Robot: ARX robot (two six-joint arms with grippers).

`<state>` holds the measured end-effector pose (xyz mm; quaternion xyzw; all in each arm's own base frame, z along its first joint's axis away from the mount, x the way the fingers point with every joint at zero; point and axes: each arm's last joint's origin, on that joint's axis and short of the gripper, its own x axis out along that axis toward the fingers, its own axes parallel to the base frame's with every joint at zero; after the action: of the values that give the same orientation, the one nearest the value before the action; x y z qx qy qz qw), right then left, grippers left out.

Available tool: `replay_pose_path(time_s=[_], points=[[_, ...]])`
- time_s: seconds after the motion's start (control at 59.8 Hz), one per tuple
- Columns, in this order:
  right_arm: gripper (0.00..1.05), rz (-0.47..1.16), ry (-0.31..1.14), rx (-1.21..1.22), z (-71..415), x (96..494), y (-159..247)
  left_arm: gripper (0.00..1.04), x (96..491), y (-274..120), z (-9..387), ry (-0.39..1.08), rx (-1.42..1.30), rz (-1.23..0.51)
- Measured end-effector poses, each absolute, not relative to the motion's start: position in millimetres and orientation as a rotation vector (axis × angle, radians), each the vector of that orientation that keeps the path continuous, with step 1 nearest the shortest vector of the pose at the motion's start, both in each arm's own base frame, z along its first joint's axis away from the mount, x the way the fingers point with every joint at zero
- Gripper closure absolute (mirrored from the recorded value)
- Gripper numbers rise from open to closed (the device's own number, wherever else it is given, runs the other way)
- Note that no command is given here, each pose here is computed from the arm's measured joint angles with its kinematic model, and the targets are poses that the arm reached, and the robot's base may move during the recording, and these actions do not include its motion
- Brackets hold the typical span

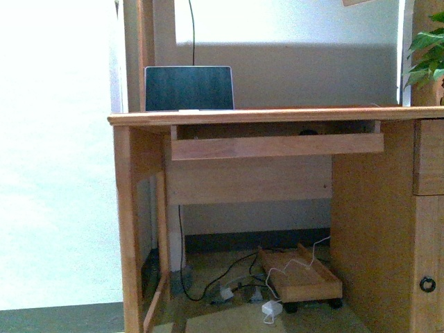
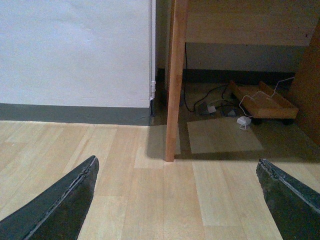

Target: Place mouse

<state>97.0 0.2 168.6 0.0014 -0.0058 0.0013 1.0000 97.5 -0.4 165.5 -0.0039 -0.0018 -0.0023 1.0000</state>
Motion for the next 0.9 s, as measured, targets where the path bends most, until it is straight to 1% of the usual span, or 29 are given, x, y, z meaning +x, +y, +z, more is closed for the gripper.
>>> replay_pose_path(time_s=[0.904], points=[[0.07,0.003,-0.012,0.003,168.6,97.0,0.2,0.08,97.5,-0.4,165.5,-0.004,-0.008,-0.004]])
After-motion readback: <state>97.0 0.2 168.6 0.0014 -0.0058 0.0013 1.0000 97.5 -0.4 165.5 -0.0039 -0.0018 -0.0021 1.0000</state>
